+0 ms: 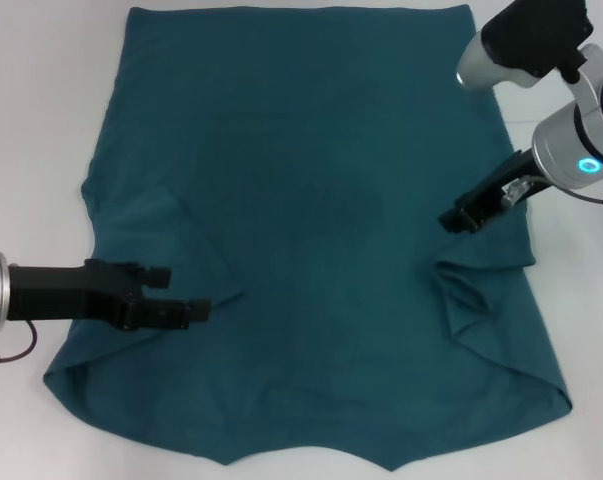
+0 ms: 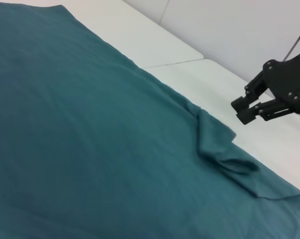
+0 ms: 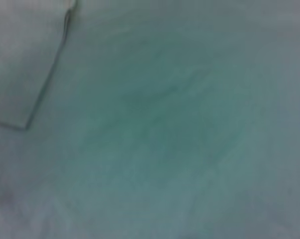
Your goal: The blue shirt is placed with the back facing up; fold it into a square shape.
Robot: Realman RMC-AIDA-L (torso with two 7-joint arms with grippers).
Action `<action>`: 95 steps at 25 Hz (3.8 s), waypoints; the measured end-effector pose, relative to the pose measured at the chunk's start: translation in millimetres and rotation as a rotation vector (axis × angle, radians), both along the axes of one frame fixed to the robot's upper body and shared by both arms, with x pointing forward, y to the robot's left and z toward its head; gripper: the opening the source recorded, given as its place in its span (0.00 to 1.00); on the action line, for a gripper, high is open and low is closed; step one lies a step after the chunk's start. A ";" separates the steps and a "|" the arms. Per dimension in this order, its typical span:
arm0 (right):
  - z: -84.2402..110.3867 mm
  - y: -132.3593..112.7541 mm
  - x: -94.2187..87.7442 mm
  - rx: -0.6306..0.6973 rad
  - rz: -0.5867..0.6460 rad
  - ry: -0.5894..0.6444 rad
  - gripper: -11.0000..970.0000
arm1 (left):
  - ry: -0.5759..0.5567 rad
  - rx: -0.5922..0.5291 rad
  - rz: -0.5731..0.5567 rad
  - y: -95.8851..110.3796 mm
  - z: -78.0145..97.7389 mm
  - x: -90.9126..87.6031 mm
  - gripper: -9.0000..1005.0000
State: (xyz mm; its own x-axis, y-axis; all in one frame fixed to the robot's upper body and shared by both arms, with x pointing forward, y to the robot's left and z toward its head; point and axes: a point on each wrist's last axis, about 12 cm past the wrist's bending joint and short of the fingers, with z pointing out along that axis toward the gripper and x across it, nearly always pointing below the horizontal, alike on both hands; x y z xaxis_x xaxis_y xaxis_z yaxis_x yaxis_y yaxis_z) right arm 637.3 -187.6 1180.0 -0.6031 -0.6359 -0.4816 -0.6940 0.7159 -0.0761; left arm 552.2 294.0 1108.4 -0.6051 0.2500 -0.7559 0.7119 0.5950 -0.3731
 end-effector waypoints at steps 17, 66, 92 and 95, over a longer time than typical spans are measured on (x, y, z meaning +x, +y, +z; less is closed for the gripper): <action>-9.6 -33.0 -4.6 -0.187 -0.077 0.027 0.71 | -0.005 0.004 0.007 2.4 -0.1 -0.2 0.94; -53.8 -22.5 27.1 -0.188 -0.102 -0.126 0.05 | 0.008 0.003 0.000 -3.9 -0.2 1.9 0.94; -35.3 -20.6 14.8 -0.181 -0.075 -0.059 0.05 | -0.011 0.017 0.005 -2.4 -3.6 1.8 0.94; -41.1 -22.6 11.3 -0.180 -0.071 -0.041 0.05 | -0.014 0.018 0.003 -2.5 -3.7 1.6 0.94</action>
State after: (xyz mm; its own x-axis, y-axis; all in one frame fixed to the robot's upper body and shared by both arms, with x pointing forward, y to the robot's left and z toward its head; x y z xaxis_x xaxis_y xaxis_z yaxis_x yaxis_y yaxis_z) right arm 648.6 -210.2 1138.9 -0.6317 -0.6705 -0.3891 -0.6360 0.7353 -0.2344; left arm 553.8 291.5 1104.7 -0.5949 0.2621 -0.7598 0.7156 0.6033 -0.3522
